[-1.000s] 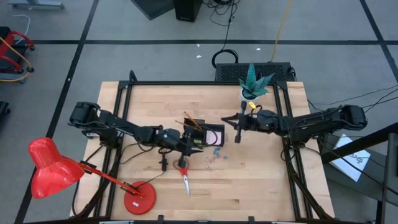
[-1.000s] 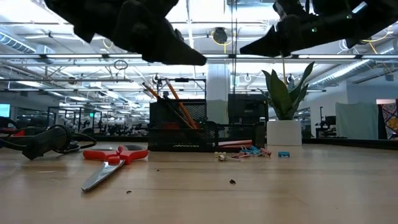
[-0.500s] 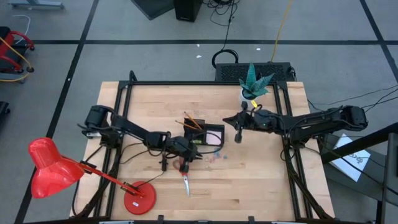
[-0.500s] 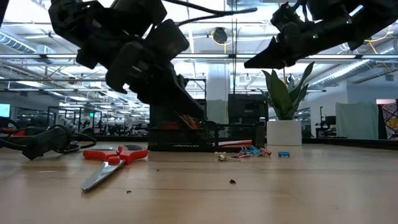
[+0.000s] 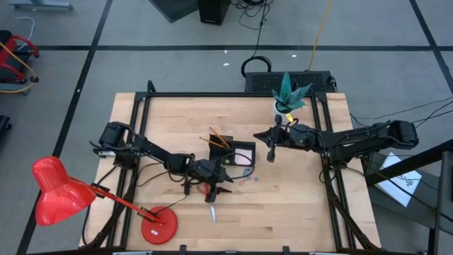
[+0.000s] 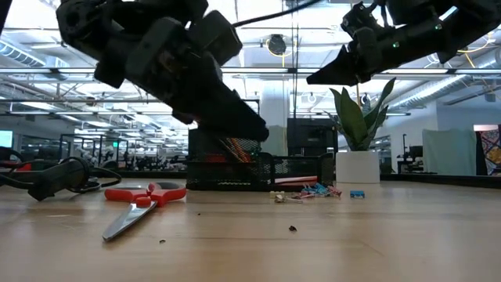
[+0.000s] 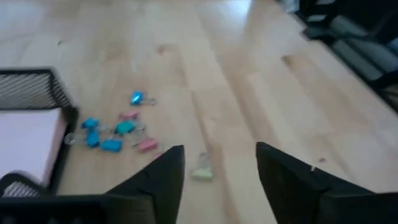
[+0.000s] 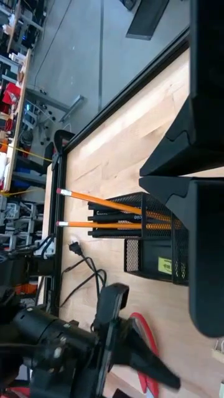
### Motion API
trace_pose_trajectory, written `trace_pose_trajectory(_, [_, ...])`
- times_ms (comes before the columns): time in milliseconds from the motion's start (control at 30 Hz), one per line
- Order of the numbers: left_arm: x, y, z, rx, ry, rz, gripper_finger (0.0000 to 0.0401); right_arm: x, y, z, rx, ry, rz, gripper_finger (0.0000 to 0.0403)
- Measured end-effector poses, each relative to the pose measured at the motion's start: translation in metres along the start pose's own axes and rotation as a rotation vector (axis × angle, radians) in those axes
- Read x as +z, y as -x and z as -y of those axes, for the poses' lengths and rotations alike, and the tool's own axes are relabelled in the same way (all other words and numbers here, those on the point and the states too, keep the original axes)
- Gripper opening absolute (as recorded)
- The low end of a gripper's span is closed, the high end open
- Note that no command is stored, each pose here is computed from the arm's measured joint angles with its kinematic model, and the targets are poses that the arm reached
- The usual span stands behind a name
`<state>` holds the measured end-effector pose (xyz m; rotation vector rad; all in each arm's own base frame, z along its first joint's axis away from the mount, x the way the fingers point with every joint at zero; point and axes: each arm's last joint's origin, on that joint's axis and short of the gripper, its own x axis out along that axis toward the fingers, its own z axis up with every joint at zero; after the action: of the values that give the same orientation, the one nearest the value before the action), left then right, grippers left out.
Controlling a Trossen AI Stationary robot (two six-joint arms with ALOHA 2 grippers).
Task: Pick and place office supplies into organizer
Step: Put the green binder clip into the black desk organizer
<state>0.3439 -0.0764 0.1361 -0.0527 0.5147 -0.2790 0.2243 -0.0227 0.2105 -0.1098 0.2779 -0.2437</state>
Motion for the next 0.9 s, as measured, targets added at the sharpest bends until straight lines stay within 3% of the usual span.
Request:
trace_pose_trajectory(200, [0.022, -0.009, -0.003, 0.084, 0.001, -0.077, 0.0227, 0.000, 0.000, 0.000, 0.002, -0.010, -0.001, 0.0000])
trace_pose_trajectory(633, [0.015, -0.019, -0.005, -0.059, -0.060, -0.179, 0.0228, -0.002, 0.000, 0.000, 0.004, 0.000, -0.016, 0.0000])
trace_pose_trajectory(900, [0.016, -0.043, -0.014, -0.097, -0.060, -0.199, 0.0228, -0.001, 0.000, 0.000, 0.004, -0.001, -0.013, 0.0000])
